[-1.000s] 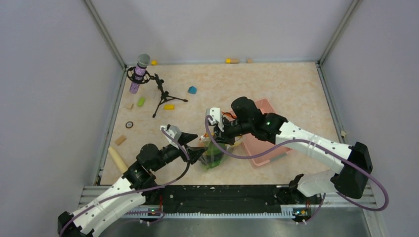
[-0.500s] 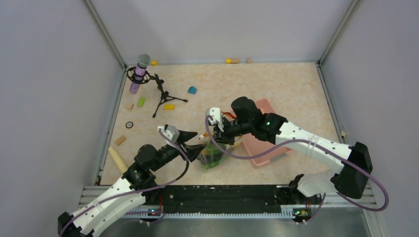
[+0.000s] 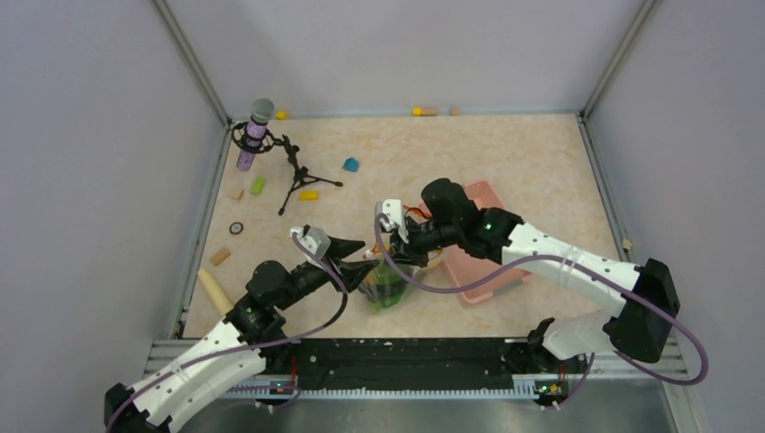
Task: Place the food in the zip-top bag and seal the zipper
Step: Zip the zipper food storage bag at the center of the board.
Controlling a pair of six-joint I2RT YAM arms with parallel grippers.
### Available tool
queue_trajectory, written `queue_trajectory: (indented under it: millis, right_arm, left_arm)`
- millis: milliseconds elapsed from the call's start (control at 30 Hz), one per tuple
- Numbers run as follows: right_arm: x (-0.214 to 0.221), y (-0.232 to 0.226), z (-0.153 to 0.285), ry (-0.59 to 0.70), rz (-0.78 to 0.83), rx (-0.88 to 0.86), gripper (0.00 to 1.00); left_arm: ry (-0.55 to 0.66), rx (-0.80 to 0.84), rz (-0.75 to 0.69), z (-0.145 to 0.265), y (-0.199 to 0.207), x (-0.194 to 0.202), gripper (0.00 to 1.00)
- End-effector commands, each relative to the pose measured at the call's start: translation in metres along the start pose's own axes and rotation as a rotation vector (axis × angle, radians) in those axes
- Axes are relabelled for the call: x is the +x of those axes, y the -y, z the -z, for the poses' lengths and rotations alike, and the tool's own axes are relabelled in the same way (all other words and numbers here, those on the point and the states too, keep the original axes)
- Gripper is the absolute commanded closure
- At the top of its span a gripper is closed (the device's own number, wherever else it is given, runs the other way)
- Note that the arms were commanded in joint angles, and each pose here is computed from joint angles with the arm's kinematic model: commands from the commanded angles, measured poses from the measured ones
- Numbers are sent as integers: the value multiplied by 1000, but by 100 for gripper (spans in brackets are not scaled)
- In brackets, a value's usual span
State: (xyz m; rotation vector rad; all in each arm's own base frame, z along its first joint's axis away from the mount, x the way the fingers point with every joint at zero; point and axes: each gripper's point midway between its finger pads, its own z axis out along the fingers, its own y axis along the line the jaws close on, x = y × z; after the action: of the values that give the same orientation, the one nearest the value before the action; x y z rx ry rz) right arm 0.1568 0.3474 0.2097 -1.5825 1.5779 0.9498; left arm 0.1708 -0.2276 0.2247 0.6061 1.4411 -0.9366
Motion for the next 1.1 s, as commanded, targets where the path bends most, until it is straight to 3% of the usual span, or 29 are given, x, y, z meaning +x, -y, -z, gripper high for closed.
queue_trajectory:
  millis: [0, 200, 1067]
  right_arm:
    - [-9, -1, -2, 40, 51, -28, 99]
    - [-13, -3, 1, 52, 58, -30, 99]
    - [-21, -8, 5, 138, 9, -11, 99]
  left_arm:
    - [101, 55, -50, -2, 12, -36, 40]
    - [90, 59, -55, -2, 12, -31, 48]
    - [67, 28, -27, -1, 2, -1, 45]
